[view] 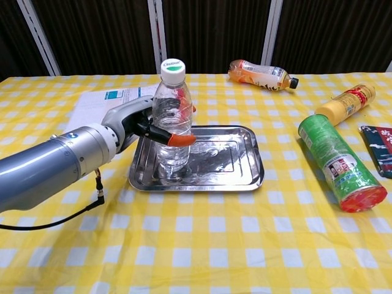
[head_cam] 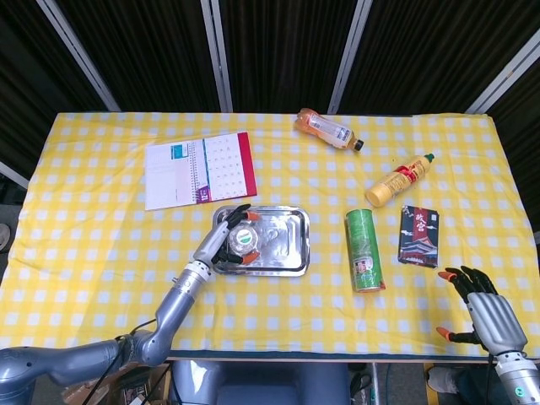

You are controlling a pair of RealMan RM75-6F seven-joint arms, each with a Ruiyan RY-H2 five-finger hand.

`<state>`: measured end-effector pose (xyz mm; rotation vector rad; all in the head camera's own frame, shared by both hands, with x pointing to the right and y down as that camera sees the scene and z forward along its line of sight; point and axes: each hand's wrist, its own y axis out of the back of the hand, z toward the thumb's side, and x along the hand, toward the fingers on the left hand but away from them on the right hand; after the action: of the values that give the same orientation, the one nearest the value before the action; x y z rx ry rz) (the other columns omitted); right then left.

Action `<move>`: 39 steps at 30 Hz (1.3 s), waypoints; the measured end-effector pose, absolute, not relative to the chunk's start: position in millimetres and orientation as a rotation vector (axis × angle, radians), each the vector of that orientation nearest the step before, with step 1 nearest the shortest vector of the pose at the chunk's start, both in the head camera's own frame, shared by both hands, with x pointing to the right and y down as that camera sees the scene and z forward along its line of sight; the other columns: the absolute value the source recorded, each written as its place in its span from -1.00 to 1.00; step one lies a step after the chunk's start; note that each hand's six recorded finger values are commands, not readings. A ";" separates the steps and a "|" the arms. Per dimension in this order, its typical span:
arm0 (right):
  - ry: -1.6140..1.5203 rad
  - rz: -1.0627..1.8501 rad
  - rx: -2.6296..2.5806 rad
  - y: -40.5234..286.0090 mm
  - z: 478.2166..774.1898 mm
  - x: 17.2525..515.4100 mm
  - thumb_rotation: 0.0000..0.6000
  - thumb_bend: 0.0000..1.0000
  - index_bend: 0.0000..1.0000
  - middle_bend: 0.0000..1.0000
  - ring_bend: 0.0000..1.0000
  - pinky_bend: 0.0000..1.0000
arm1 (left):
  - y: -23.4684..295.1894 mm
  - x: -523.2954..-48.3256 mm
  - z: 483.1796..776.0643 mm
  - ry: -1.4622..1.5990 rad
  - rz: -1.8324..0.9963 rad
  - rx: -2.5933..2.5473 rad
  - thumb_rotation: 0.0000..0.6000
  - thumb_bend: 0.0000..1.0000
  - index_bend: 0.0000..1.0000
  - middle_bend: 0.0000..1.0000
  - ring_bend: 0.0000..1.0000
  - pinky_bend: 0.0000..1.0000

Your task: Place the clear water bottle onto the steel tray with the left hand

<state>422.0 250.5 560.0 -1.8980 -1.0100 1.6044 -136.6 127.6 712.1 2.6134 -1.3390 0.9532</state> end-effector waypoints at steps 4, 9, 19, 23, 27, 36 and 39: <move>-1.012 1.606 -1.896 250.1 560.0 422.0 1.00 -0.68 -0.61 -0.71 -0.92 -0.96 | 127.7 -139.6 709.4 -1.338 0.953 2.624 1.00 -0.51 -0.61 -1.00 -1.00 -1.00; -1.010 1.615 -1.895 250.4 561.2 423.2 1.00 -0.68 -0.61 -0.71 -0.92 -0.96 | 128.1 -140.9 707.7 -1.339 0.940 2.620 1.00 -0.51 -0.61 -1.00 -1.00 -1.00; -1.013 1.615 -1.895 250.3 560.7 423.1 1.00 -0.68 -0.61 -0.71 -0.92 -0.96 | 127.6 -142.8 701.5 -1.352 0.931 2.637 1.00 -0.51 -0.64 -1.00 -1.00 -1.00; -1.011 1.618 -1.898 250.6 561.3 422.9 1.00 -0.68 -0.61 -0.71 -0.92 -0.96 | 126.1 -147.3 696.8 -1.365 0.932 2.642 1.00 -0.51 -0.65 -1.00 -1.00 -1.00; -1.009 1.615 -1.901 250.9 561.2 421.7 1.00 -0.68 -0.61 -0.71 -0.92 -0.96 | 123.9 -154.5 695.8 -1.381 0.950 2.632 1.00 -0.51 -0.65 -1.00 -1.00 -1.00; -1.003 1.630 -1.897 251.1 563.5 422.4 1.00 -0.69 -0.61 -0.71 -0.92 -0.96 | 119.4 -165.7 693.0 -1.400 0.983 2.625 1.00 -0.51 -0.66 -1.00 -1.00 -1.00; -0.999 1.630 -1.899 251.4 563.9 421.6 1.00 -0.68 -0.61 -0.71 -0.92 -0.96 | 119.0 -168.0 693.9 -1.401 0.999 2.623 1.00 -0.51 -0.69 -1.00 -1.00 -1.00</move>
<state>421.6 251.4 563.9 -1.8987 -0.9992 1.6304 -168.0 119.0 693.9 2.6225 -1.4012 0.9986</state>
